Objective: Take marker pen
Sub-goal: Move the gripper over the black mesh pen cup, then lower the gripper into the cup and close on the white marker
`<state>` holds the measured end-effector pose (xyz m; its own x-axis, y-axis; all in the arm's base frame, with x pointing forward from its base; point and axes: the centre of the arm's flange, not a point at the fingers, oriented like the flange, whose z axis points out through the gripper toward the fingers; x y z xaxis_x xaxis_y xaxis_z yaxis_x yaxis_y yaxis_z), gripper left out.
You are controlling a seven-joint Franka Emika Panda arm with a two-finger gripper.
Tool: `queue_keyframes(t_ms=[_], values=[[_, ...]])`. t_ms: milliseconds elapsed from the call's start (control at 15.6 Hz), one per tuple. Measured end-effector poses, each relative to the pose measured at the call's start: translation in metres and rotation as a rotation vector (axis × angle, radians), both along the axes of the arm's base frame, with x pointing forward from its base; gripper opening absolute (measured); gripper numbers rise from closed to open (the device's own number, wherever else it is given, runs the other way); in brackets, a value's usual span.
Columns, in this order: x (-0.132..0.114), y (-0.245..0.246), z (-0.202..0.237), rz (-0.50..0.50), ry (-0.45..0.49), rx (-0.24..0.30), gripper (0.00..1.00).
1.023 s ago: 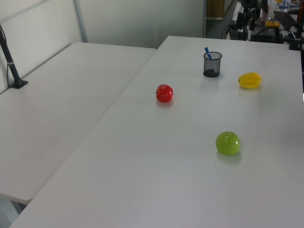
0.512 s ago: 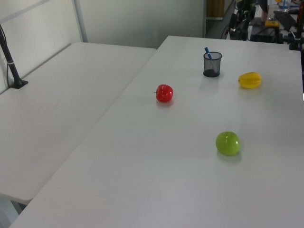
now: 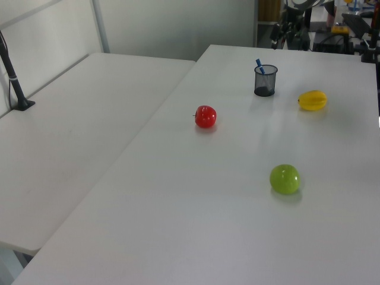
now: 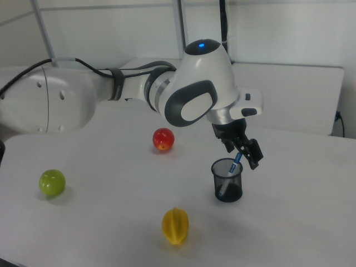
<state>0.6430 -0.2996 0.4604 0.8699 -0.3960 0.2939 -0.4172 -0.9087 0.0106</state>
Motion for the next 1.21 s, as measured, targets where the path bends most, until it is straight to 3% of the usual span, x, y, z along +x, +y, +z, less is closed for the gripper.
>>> queue_keyframes(t_ms=[575,1215], values=[[0.03,0.019,-0.02,-0.002,-0.047,0.002,1.0],[0.04,0.023,-0.033,-0.016,-0.041,0.01,0.86]])
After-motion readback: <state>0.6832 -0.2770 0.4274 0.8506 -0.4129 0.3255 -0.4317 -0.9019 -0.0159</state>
